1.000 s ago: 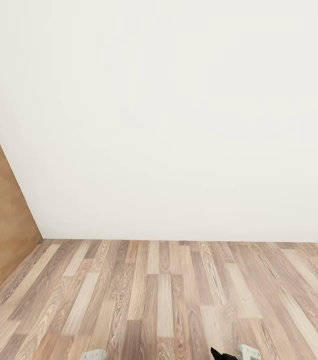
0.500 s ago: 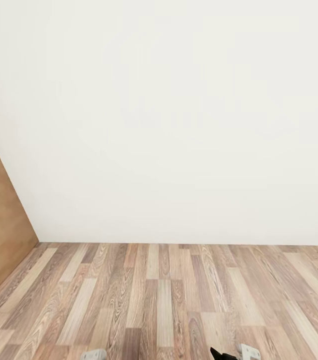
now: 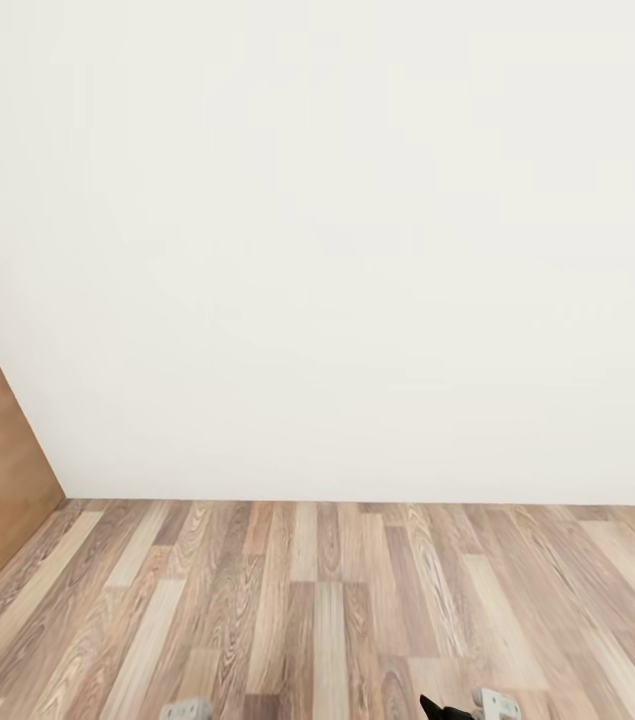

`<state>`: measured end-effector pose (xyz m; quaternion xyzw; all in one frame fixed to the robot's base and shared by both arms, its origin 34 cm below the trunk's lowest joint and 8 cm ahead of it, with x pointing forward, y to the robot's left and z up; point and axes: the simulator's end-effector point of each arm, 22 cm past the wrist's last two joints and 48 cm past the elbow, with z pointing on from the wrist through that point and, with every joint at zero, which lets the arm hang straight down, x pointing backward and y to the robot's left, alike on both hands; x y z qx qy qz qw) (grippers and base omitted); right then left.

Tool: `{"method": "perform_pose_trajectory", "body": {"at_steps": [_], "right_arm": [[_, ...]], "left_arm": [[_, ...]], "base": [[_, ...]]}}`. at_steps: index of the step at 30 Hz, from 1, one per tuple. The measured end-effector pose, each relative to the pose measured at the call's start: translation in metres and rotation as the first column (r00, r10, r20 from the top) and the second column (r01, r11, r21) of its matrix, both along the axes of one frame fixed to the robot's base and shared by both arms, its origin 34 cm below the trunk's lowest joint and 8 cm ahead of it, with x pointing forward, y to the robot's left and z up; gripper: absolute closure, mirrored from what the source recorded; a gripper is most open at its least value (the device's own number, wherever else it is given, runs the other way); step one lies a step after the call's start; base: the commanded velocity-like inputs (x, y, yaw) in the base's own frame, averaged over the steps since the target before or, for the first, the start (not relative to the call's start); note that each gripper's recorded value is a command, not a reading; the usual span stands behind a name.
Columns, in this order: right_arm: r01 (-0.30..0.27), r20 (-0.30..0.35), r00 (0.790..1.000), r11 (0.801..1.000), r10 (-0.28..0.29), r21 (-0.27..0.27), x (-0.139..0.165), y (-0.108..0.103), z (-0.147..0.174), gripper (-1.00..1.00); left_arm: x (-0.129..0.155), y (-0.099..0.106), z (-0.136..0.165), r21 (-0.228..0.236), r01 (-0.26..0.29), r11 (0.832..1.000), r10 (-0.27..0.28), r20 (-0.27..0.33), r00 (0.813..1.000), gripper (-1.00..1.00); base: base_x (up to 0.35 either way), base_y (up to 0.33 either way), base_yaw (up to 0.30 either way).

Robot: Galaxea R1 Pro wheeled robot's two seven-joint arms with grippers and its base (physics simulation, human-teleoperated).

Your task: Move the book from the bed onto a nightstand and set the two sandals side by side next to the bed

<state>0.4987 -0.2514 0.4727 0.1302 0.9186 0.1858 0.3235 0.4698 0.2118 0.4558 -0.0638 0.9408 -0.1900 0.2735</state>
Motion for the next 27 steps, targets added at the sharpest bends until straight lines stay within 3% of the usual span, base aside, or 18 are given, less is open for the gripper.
{"method": "perform_pose_trajectory", "body": {"at_steps": [27], "right_arm": [[0.002,0.0,1.0,1.0,-0.002,0.0,0.0003,-0.0003,0.0001,-1.0]], "left_arm": [[-0.0003,0.0,-0.0002,0.0,0.0,1.0,0.0,0.0,1.0,-1.0]], "base": [[0.274,0.0,0.0]]}}
